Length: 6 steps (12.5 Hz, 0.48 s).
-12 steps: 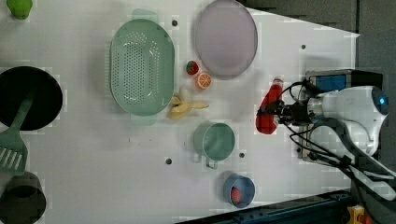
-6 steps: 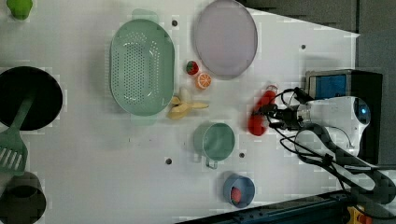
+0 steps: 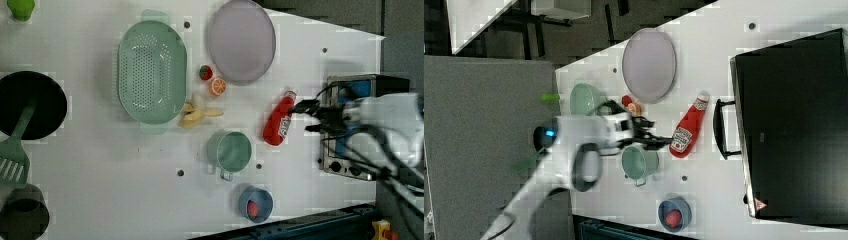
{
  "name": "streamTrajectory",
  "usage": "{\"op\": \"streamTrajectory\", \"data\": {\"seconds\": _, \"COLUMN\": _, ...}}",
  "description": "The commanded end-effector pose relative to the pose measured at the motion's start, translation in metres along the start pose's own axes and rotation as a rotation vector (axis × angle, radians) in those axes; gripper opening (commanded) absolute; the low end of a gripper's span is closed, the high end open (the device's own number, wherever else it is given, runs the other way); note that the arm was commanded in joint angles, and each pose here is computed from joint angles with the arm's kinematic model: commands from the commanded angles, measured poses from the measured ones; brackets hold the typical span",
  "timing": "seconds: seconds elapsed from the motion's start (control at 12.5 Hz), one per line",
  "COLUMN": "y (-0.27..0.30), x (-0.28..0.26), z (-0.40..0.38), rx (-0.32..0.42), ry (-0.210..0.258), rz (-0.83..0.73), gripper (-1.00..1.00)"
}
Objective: Pick Ketchup from oven and place it on table.
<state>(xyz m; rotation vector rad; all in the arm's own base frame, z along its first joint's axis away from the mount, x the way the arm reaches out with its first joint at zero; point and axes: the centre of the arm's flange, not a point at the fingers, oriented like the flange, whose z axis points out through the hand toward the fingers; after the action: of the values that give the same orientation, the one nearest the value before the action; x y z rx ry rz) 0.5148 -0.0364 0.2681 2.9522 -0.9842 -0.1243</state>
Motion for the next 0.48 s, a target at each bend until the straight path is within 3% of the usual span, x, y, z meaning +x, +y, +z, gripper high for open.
{"op": "streamTrajectory", "data": {"seconds": 0.08, "y": -0.007, "x": 0.019, "z": -0.163, "rx": 0.135, "ry": 0.093, "rz": 0.162, "gripper": 1.0}}
{"op": "streamTrajectory", "data": {"seconds": 0.24, "y": -0.002, "x": 0.022, "z": -0.239, "rx": 0.152, "ry": 0.102, "rz": 0.209, "gripper": 1.0}}
{"op": "streamTrajectory", "data": {"seconds": 0.48, "y": 0.014, "x": 0.017, "z": -0.311, "rx": 0.048, "ry": 0.062, "rz": 0.232, "gripper": 1.0}}
